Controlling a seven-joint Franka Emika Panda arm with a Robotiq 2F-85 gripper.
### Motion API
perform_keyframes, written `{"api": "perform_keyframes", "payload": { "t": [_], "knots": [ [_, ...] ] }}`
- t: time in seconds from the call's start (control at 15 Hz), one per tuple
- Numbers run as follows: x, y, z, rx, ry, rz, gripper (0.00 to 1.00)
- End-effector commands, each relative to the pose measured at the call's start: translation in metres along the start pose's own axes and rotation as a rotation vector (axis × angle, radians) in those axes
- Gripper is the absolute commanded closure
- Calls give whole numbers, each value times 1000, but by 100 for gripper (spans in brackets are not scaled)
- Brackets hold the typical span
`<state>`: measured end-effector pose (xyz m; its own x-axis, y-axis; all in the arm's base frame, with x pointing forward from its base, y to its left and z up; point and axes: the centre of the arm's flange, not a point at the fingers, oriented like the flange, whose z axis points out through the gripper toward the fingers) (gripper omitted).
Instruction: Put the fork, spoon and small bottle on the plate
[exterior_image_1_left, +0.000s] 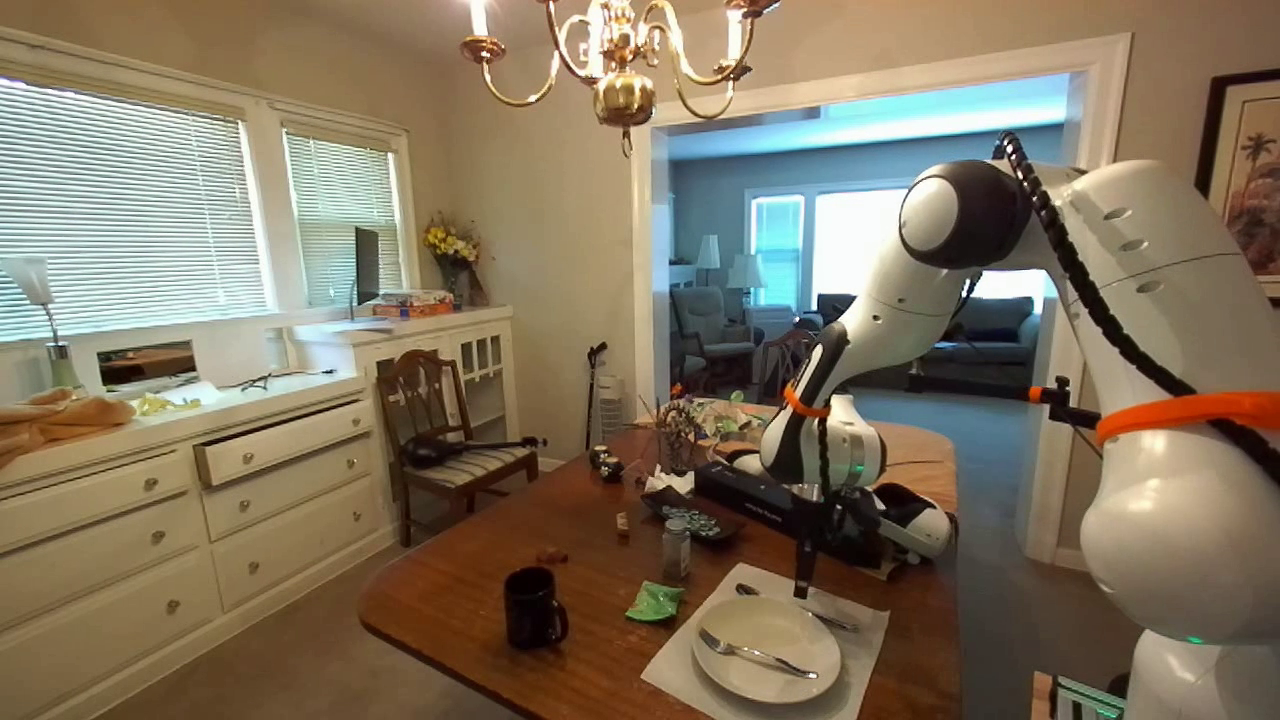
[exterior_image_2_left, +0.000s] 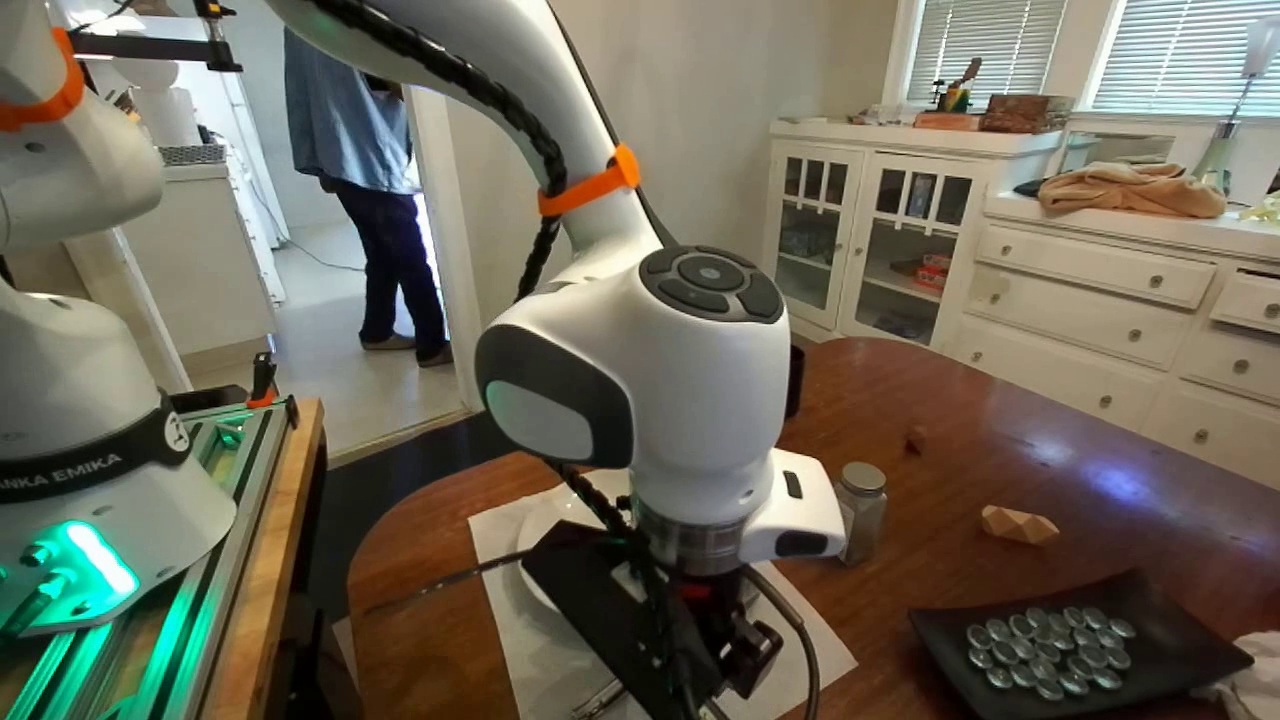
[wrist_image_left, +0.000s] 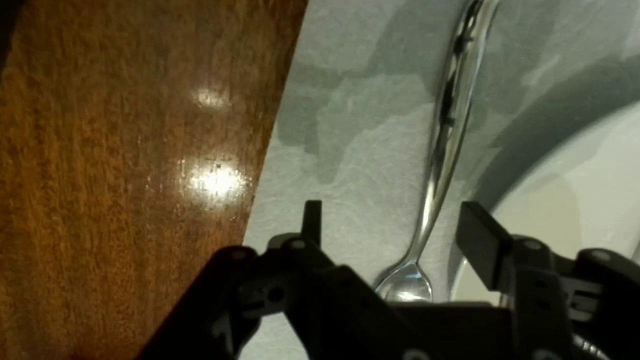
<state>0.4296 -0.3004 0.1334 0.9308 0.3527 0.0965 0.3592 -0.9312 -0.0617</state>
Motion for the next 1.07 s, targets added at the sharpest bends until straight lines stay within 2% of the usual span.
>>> {"api": "perform_keyframes", "payload": {
  "t": [0.0,0.07,0.13,0.2,0.33,0.67,1.0],
  "knots": [
    [3,-9,8,-16,39,59,31],
    [4,-10,9,-21,48,69,32],
    [4,-12,8,-25,52,78,44],
    [5,-12,8,-26,58,88,45],
    [6,-14,8,-30,68,105,55],
    [5,-18,12,-19,71,119,50],
    [3,-21,19,-8,63,127,56]
  ]
}}
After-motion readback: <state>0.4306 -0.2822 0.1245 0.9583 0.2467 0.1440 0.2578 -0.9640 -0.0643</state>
